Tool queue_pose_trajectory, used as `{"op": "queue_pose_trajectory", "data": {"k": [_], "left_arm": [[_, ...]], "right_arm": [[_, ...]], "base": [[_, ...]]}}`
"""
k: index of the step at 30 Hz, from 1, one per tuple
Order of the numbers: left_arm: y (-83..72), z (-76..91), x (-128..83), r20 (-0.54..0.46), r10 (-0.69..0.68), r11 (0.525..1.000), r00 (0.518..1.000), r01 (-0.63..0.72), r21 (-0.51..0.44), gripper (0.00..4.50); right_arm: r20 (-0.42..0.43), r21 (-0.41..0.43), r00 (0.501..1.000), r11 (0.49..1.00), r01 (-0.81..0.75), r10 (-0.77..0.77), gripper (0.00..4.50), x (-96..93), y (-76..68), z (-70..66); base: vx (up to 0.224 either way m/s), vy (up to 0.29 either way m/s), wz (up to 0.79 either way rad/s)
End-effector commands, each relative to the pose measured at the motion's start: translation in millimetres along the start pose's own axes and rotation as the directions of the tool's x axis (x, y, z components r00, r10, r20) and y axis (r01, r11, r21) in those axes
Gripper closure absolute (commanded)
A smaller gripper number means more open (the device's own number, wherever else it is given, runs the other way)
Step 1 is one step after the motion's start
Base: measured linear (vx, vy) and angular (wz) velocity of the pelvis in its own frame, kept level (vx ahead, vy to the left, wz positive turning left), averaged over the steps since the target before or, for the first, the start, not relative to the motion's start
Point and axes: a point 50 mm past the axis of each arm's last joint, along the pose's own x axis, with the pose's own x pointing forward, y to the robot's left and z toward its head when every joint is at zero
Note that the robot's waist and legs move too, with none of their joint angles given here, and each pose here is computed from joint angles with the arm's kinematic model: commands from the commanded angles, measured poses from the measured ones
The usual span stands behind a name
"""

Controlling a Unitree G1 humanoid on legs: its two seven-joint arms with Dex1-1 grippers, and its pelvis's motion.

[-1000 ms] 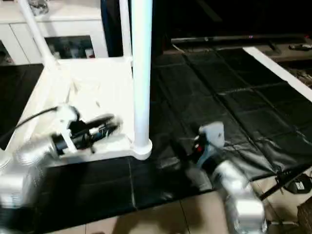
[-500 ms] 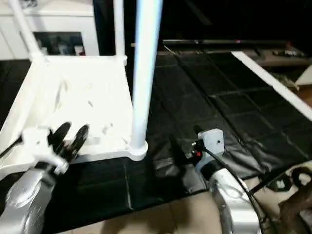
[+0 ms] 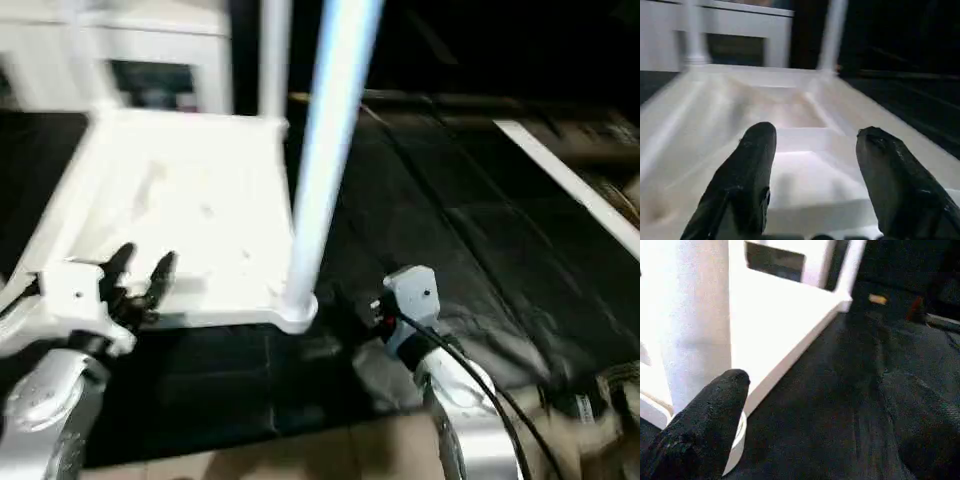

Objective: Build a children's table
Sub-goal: Rotate leg to tighten

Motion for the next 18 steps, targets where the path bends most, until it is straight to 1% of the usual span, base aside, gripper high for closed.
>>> {"op": "queue_pose_trajectory", "data": {"k": [1,3,5,6,9,10,13,14,15,16,17,18], "left_arm": [[-7.3,-1.4,0,-0.017,-0.018,0.999,1.000,0.017,-0.040,1.61],[-5.6,-5.3,0,-0.043,-0.003,0.999,0.999,0.002,-0.035,1.61],[-5.1,-5.4,-1,-0.036,0.006,0.999,0.999,-0.007,-0.042,1.61],[-3.3,-4.4,-2,-0.026,0.023,0.999,0.999,-0.024,-0.028,1.61],[-0.9,-3.8,-2,-0.019,0.035,0.999,0.999,-0.036,-0.027,1.61],[0.8,-1.9,-3,0.004,0.047,0.998,0.999,-0.047,-0.040,1.61],[2.6,0.0,-4,0.024,0.053,0.998,0.998,-0.052,-0.048,1.61],[4.6,-1.2,-6,0.016,0.060,0.998,0.998,-0.060,-0.034,1.42],[6.3,-3.1,-8,0.007,0.073,0.997,0.997,-0.073,-0.028,1.42],[6.6,-3.4,-8,0.005,0.075,0.997,0.997,-0.074,-0.028,1.32],[10.8,-7.1,-10,-0.011,0.108,0.994,0.994,-0.108,-0.007,1.26],[11.5,-7.5,-11,-0.012,0.113,0.994,0.993,-0.114,-0.003,1.23]], "right_arm": [[0.013,0.022,0.998,0.998,0.066,-0.066,0.00,-4.4,-13.3,0.1],[0.031,0.025,0.994,0.995,0.100,-0.100,0.00,-5.3,-18.5,1.0],[0.035,0.034,0.992,0.992,0.124,-0.125,0.00,-5.8,-21.7,1.0],[0.036,0.039,0.991,0.991,0.129,-0.130,0.00,-6.1,-23.0,1.0],[0.045,0.051,0.991,0.991,0.123,-0.125,0.00,-7.2,-23.2,1.6],[0.061,0.046,0.991,0.992,0.114,-0.116,0.00,-8.2,-22.5,2.5],[0.055,0.035,0.993,0.994,0.104,-0.106,0.00,-9.7,-22.5,0.8],[0.059,0.038,0.992,0.993,0.110,-0.112,0.00,-10.7,-23.7,-1.1],[0.072,0.024,0.991,0.994,0.111,-0.112,0.00,-11.6,-24.9,-0.6],[0.074,0.021,0.991,0.994,0.111,-0.112,0.00,-11.7,-25.0,-0.5],[0.082,0.032,0.991,0.994,0.102,-0.105,0.00,-12.7,-26.9,0.0],[0.083,0.037,0.992,0.995,0.097,-0.100,0.00,-12.8,-27.0,0.2]], "base": [[-0.019,-0.216,0.73],[-0.059,-0.207,0.45],[-0.013,-0.176,0.05],[-0.001,-0.164,0.07],[-0.010,-0.098,0.12],[0.000,0.000,0.00],[-0.007,0.019,0.05],[-0.025,0.063,0.09],[-0.025,0.063,0.09],[-0.044,0.059,0.05],[-0.033,0.055,-0.01],[-0.033,0.055,-0.01]]}}
